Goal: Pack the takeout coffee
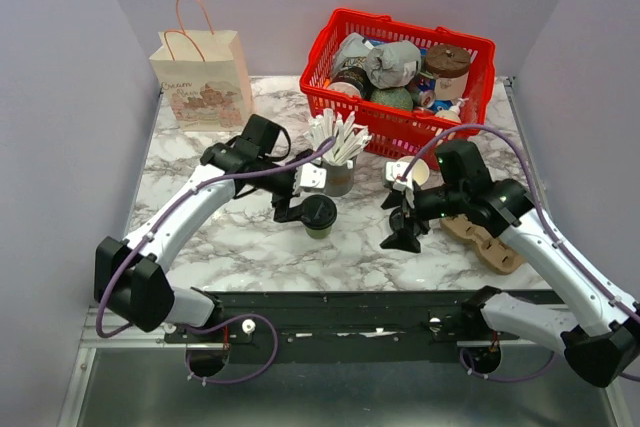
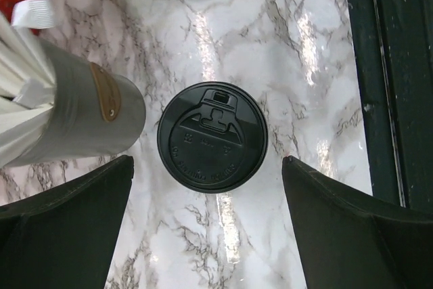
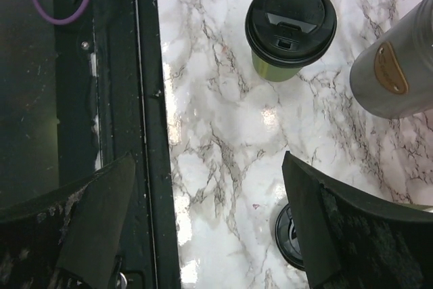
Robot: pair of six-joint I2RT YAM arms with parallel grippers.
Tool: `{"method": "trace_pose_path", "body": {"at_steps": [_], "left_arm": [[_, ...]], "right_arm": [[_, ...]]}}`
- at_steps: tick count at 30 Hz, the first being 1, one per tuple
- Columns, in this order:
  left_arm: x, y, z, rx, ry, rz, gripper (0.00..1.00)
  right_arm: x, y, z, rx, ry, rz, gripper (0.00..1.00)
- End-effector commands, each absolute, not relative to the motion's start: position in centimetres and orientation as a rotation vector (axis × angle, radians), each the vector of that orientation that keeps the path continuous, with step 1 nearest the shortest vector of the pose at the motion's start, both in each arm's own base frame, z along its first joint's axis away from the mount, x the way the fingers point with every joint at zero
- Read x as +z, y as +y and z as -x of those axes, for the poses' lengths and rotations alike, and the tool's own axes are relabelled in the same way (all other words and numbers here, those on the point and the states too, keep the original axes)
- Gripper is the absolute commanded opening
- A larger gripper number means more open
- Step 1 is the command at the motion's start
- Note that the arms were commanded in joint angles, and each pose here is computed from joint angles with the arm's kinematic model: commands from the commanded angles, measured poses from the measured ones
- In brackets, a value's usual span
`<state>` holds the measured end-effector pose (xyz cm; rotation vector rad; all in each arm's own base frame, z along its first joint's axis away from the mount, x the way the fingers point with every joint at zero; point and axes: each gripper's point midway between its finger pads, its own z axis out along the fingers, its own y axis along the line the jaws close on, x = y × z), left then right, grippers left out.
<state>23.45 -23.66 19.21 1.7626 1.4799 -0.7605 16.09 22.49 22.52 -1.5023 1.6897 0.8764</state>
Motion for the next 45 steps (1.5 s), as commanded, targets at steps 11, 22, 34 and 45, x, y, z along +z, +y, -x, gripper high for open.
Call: {"method": "trace_pose_path", "body": {"at_steps": [11, 22, 34, 45], "left_arm": [[16.3, -25.3, -23.8, -0.715, 1.483, -2.032, 0.99], [15.2, -26.7, -24.1, -0.743, 1.516, -2.074, 0.99], [14.5, -26.1, -23.1, -0.749, 1.526, -2.118, 0.96], [13.5, -26.0, -23.4, -0.726, 1.552, -2.117, 0.91]], "right_arm": [[22.6, 20.8, -14.8, 0.879, 1.666, 1.439, 0.98], [21.9, 20.2, -14.8, 0.89, 1.685, 1.392, 0.98], [21.5, 20.2, -15.2, 0.891, 1.694, 1.39, 0.97], [21.3, 20.5, -15.7, 0.897, 1.703, 1.392, 0.97]]}}
